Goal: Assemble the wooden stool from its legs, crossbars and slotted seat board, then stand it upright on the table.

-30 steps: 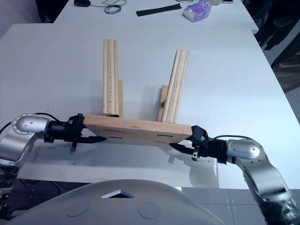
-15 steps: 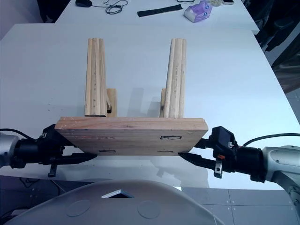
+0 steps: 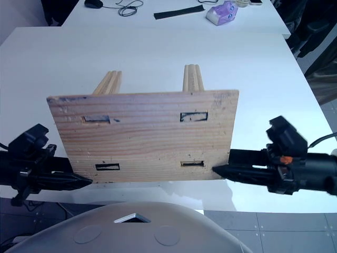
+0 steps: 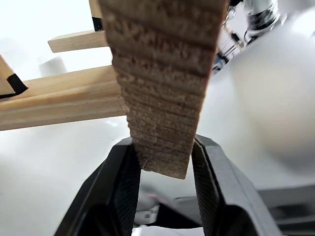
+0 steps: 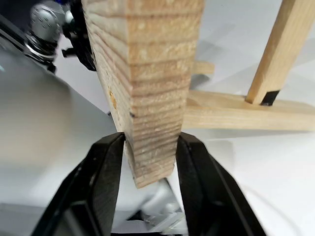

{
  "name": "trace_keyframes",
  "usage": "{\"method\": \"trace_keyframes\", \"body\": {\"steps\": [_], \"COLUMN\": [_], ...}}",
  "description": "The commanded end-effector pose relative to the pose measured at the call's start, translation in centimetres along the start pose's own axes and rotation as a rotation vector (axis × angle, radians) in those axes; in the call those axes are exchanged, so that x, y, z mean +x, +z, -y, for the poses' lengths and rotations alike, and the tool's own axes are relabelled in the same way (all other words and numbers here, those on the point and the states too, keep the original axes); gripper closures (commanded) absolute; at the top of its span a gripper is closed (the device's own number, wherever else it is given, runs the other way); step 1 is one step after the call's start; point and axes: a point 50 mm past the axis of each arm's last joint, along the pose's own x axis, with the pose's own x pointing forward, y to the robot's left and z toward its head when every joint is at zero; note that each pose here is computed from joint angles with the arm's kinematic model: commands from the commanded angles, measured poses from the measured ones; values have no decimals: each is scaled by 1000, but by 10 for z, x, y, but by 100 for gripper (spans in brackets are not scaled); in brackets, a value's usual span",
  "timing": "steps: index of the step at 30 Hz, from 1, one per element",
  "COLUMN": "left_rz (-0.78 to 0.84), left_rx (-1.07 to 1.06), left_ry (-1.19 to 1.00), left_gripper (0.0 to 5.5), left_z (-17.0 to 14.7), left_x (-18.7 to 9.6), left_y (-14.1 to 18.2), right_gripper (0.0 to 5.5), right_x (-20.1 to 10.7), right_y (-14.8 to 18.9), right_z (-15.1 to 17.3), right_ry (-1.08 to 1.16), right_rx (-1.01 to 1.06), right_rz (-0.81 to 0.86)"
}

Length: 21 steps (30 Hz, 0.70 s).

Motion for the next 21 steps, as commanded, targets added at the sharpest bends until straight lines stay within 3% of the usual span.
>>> {"method": "trace_keyframes", "body": {"steps": [1, 7, 14, 21], "left_rz": [-48, 26, -74, -81], "left_rx": [-49, -114, -319, -378], "left_ry": [123, 152, 129, 141], "left_gripper": [403, 403, 401, 401], "left_z": [8, -13, -17, -36], "left_x": [-4, -14, -25, -22], "left_y": [40, 52, 48, 51], "right_gripper": [389, 389, 389, 389], "right_x": [5, -4, -18, -15], "right_y": [26, 46, 75, 70], "right_z": [-18, -1, -4, 17], "right_ry": [142, 138, 163, 127], "right_rx": [57, 255, 510, 588], "right_rz": [-91, -163, -210, -204]}}
